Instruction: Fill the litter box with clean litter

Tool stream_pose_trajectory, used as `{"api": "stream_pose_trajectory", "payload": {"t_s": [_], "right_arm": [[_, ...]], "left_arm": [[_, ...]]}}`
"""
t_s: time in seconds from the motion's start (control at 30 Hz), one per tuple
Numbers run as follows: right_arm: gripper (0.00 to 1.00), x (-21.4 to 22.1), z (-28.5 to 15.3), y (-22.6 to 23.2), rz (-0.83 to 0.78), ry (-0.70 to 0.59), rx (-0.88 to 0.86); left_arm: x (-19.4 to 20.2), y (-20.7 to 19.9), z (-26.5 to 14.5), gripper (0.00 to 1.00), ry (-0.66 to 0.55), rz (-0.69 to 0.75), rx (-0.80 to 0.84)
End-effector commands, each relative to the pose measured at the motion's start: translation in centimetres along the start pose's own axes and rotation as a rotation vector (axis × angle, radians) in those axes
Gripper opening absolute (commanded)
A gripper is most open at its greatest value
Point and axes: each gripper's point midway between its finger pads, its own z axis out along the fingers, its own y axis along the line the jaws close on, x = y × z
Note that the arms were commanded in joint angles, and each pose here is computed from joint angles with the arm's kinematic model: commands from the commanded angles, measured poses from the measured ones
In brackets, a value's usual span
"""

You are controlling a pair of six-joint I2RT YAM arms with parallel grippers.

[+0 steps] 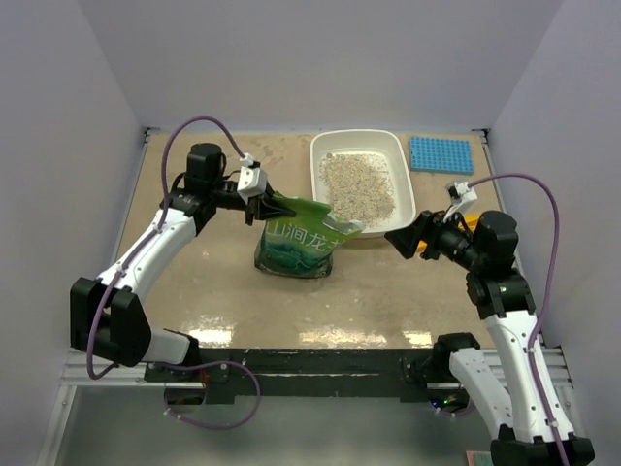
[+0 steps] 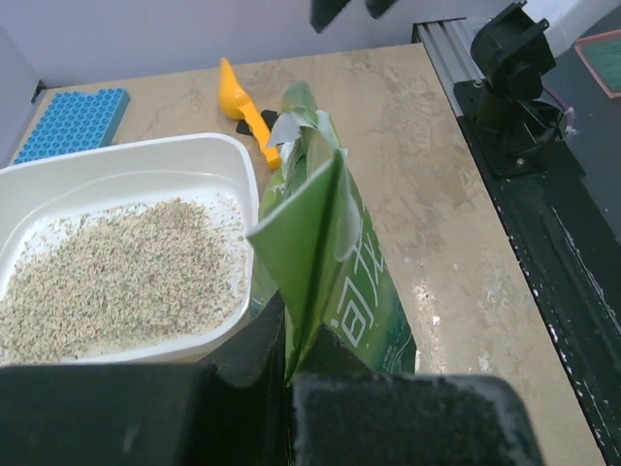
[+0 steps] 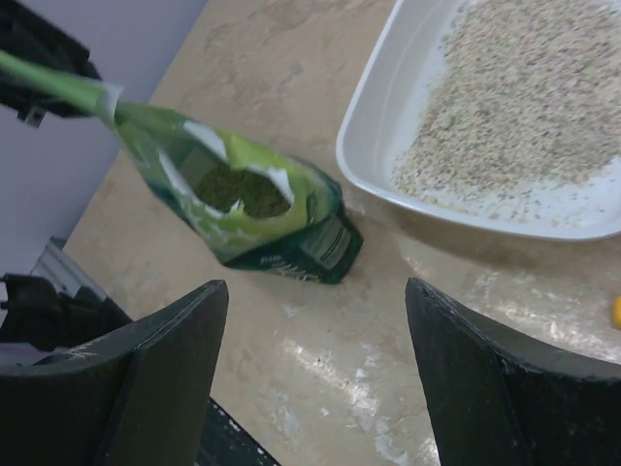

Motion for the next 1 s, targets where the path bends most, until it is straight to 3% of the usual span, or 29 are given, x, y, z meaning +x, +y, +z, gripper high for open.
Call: {"api": "stream_pose_trajectory", "payload": {"t_s": [0.0, 0.17, 0.3, 0.53, 0.67, 0.97], "right_arm": [[0.79, 1.5, -0.3, 3.4, -0.077, 0.001, -0.226], [0.78, 1.3, 0.3, 4.2, -0.099, -0.046, -0.301], [0.78, 0.6, 1.1, 4.9, -0.139, -0.080, -0.364], [0.82, 1.1, 3.7, 5.5, -0.385, -0.116, -0.409], [0.83, 1.7, 5.5, 4.8, -0.509, -0.046, -0.429], [0.84, 4.5, 7.2, 6.1, -0.568, 0.086, -0.629]], "left_arm": [[-6.0, -3.5, -1.5, 0.00, -0.208, 0.174, 0.303], [-2.3, -3.1, -1.1, 0.00, -0.206, -0.058, 0.302], [-1.3, -3.2, -1.3, 0.00, -0.219, -0.045, 0.278], [-0.6, -2.8, -1.9, 0.00, -0.218, -0.054, 0.252], [-0.5, -2.6, -2.4, 0.00, -0.213, -0.051, 0.233], [-0.5, -3.1, -2.7, 0.00, -0.206, -0.012, 0.233]]}}
